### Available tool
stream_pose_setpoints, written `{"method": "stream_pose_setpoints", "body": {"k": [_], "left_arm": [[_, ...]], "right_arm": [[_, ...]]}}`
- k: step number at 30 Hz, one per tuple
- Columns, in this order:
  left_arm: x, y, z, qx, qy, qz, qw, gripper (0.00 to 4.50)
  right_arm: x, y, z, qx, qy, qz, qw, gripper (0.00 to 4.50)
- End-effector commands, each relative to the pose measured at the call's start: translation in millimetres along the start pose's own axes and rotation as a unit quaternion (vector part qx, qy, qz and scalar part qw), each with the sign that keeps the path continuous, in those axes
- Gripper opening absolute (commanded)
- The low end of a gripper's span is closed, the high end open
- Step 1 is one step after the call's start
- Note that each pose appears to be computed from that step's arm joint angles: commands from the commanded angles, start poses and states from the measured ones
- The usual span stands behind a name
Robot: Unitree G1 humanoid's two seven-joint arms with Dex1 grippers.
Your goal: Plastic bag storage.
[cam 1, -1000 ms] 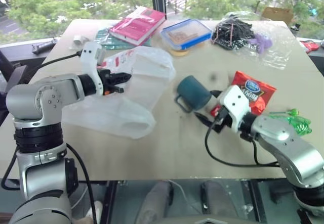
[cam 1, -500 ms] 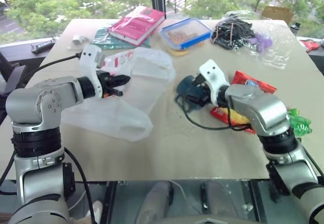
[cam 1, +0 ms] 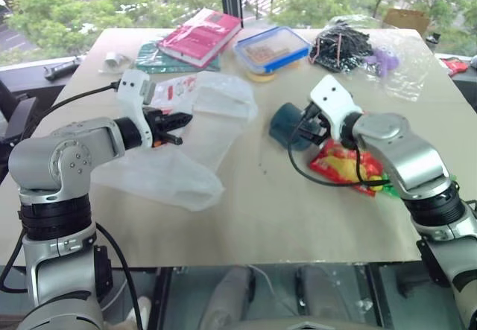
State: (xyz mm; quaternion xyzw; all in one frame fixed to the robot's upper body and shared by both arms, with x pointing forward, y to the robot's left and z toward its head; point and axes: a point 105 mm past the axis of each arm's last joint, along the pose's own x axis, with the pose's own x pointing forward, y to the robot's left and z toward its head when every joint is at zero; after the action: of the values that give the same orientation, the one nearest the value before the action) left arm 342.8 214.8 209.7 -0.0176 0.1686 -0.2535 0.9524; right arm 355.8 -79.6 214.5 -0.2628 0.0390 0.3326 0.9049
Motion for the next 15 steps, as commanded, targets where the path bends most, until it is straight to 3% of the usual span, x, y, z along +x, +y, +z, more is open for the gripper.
{"method": "stream_pose_setpoints", "body": {"k": [1, 5, 8, 15], "left_arm": [[-3, -2, 12, 0.011, -0.025, -0.001, 1.0, 0.02], [-1, 0, 12, 0.011, -0.024, -0.001, 1.0, 0.02], [-1, 1, 12, 0.012, -0.024, 0.0, 1.0, 0.02], [-3, -1, 11, 0.014, -0.022, 0.0, 1.0, 0.02]], "right_arm": [[-18, 26, 37, -0.011, -0.072, 0.061, 0.995, 4.5], [-19, 74, 24, -0.016, -0.052, 0.177, 0.983, 4.5], [-16, 91, 14, 0.012, -0.037, 0.225, 0.974, 4.5], [15, 88, -14, 0.042, 0.018, 0.199, 0.979, 4.5]]}}
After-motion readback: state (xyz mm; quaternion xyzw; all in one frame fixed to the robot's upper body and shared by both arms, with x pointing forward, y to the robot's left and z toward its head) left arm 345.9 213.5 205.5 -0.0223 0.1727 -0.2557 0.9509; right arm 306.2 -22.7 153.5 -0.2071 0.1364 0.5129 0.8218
